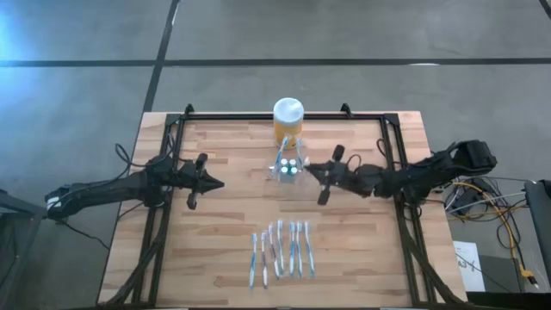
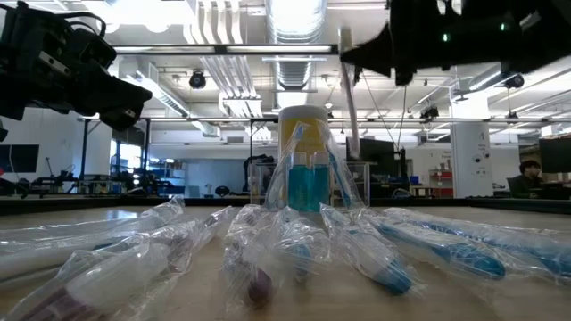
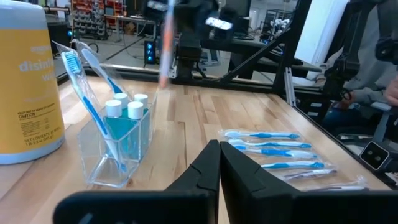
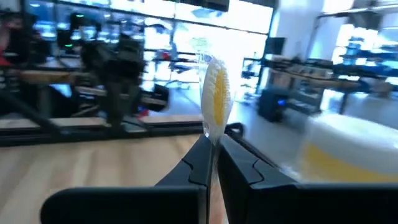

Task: Pick & Place toothbrushing station
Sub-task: Put the orange toothbrush into the transparent organizer

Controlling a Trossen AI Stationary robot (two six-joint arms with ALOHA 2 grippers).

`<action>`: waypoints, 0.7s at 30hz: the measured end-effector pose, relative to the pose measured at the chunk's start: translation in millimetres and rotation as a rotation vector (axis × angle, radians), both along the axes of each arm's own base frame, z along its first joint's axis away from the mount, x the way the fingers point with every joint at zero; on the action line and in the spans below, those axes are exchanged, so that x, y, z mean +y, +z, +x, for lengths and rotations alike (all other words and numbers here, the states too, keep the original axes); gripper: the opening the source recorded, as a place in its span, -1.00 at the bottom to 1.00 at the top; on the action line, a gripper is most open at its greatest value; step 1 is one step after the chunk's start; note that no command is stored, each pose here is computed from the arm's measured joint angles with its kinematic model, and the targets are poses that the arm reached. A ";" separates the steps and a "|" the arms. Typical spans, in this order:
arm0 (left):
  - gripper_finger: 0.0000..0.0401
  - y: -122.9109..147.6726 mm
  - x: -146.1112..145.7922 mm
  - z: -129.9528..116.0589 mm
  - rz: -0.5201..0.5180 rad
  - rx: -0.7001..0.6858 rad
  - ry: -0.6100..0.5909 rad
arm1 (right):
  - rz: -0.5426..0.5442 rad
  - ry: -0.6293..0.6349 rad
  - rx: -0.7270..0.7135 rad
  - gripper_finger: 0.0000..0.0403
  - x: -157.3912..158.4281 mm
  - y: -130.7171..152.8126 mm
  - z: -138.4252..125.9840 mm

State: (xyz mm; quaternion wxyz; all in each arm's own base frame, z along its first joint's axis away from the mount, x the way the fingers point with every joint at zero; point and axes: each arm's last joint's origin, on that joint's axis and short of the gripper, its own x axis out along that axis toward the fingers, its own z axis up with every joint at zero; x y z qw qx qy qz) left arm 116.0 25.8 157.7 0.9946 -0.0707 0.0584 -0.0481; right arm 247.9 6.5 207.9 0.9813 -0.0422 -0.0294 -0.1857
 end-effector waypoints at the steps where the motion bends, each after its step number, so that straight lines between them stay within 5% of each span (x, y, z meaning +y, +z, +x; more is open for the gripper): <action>1: -0.95 0.0 0.0 0.0 0.003 0.000 0.002 | -0.001 -0.024 0.005 -0.94 -4.7 -4.6 -3.2; 21: -0.94 -0.5 0.9 0.0 0.012 0.002 0.031 | 0.010 -0.202 -0.030 -0.94 -26.5 -14.6 -13.4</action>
